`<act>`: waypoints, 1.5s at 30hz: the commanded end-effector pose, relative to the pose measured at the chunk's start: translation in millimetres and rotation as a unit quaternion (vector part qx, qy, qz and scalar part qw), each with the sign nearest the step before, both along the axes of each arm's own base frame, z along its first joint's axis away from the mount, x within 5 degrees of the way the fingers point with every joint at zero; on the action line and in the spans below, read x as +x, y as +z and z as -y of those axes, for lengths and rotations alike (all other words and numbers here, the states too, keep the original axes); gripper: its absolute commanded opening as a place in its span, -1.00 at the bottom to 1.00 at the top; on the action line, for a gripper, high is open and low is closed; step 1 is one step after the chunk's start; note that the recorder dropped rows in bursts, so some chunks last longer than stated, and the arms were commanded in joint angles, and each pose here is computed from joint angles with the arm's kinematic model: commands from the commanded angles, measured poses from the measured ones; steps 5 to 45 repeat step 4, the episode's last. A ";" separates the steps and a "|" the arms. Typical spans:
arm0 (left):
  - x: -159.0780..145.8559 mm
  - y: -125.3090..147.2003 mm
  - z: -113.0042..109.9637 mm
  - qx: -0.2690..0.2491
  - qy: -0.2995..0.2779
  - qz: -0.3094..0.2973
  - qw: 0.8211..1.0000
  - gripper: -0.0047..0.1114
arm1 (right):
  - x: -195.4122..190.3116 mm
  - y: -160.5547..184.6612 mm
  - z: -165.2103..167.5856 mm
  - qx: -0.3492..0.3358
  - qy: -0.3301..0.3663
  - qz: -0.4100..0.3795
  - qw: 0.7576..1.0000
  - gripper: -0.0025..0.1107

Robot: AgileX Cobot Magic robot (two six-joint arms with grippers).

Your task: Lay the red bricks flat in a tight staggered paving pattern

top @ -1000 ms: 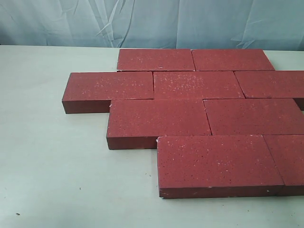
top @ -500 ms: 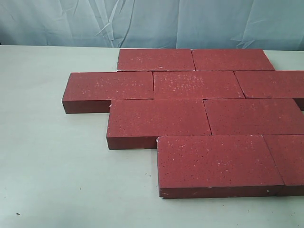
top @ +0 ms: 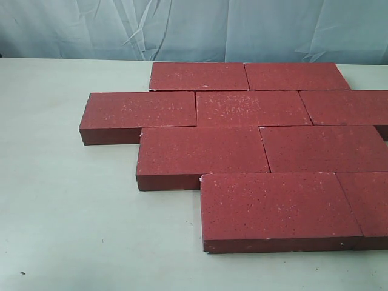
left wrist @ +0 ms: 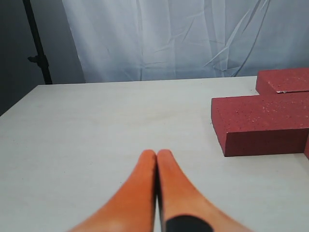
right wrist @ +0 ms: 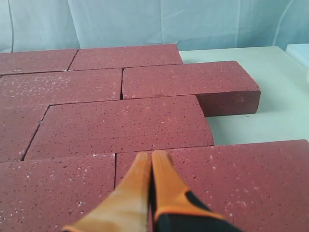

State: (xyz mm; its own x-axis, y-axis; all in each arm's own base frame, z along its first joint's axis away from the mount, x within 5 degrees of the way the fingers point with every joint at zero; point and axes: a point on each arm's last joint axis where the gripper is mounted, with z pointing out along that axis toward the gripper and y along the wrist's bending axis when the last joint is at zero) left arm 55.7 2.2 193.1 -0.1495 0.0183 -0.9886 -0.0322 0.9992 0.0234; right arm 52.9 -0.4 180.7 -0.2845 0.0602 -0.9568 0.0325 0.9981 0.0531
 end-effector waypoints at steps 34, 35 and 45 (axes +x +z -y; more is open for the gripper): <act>-0.2 -1.1 0.2 -0.004 0.000 0.002 1.000 -0.92 | 0.1 -0.3 -0.2 0.001 0.001 0.007 1.000 -0.97; -0.2 -1.1 0.2 -0.004 0.000 0.002 1.000 -0.92 | 0.1 -0.3 -0.2 0.001 0.001 0.007 1.000 -0.97; -0.2 -1.1 0.2 -0.004 0.000 0.002 1.000 -0.92 | 0.1 -0.3 -0.2 0.001 0.001 0.007 1.000 -0.97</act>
